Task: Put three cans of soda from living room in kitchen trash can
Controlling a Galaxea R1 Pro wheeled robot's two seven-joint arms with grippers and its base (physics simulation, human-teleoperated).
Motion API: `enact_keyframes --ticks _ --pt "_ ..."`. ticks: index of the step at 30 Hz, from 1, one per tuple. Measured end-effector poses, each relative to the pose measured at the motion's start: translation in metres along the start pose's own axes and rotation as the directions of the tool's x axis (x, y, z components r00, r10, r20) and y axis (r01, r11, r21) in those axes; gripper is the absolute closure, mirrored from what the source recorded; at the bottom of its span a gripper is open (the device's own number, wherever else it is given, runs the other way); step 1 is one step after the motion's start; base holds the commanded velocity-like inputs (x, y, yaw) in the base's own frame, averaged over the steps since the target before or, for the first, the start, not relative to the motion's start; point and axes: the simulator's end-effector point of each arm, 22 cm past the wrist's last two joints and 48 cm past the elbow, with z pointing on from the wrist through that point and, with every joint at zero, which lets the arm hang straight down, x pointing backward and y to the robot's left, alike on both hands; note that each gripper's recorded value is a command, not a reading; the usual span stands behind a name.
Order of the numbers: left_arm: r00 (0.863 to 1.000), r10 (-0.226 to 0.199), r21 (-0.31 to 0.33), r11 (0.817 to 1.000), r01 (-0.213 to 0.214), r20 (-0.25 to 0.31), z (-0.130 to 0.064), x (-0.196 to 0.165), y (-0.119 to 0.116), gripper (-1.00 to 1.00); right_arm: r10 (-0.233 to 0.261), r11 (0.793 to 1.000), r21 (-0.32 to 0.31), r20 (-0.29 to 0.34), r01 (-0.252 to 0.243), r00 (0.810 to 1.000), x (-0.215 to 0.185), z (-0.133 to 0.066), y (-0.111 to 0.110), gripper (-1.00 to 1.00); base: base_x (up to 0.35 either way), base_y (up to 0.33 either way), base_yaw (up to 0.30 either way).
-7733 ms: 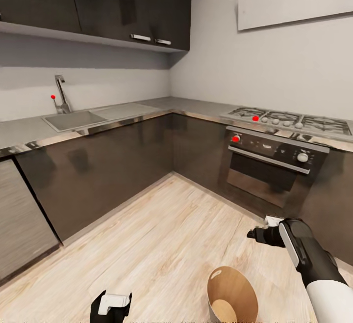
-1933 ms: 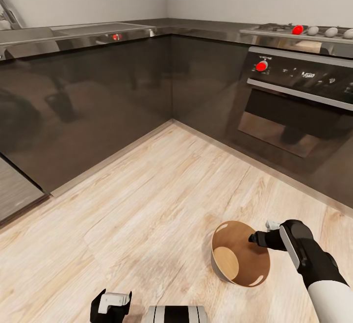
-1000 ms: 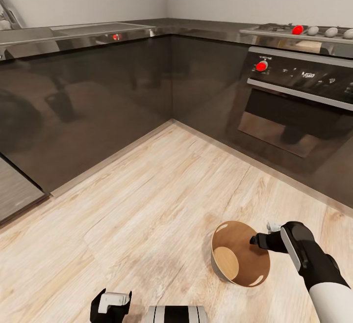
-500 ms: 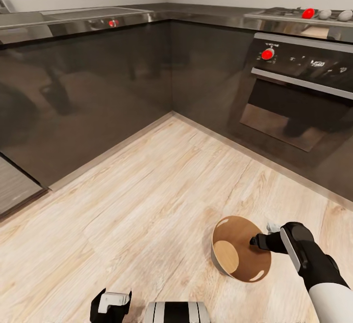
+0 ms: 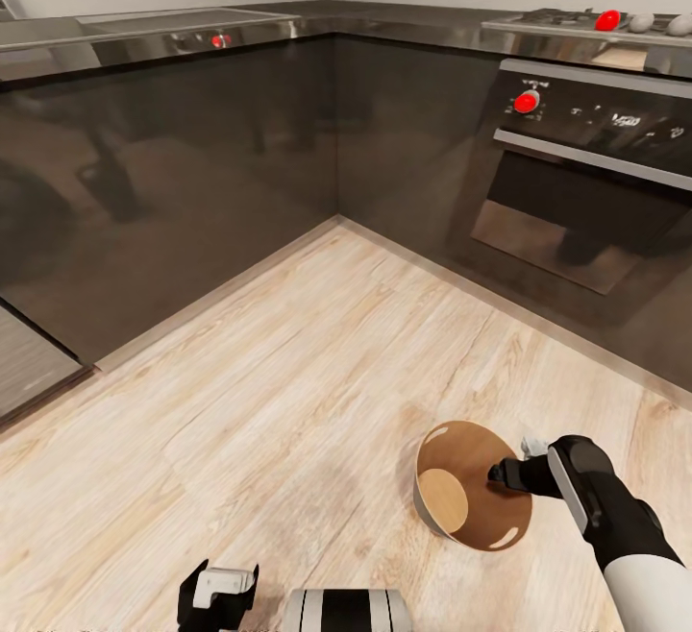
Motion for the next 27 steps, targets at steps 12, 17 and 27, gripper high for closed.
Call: enact_keyframes --ticks 12,17,27 --pt "1.0 0.001 0.0 1.0 -0.001 0.0 0.0 0.0 0.001 -1.0 -0.01 1.0 0.019 -0.002 0.01 1.0 0.001 0.0 -0.004 1.0 0.0 0.0 0.0" --pt "1.0 0.001 -0.001 1.0 -0.001 0.001 0.0 0.0 0.001 -1.0 -0.011 1.0 0.018 -0.005 0.011 1.0 0.003 0.001 -0.004 1.0 0.0 0.0 0.0" --pt "1.0 0.003 -0.001 1.0 -0.003 0.022 -0.002 -0.014 0.0 -1.0 0.012 0.999 -0.044 0.03 -0.01 0.999 0.006 -0.007 0.009 1.0 0.0 0.0 0.0"
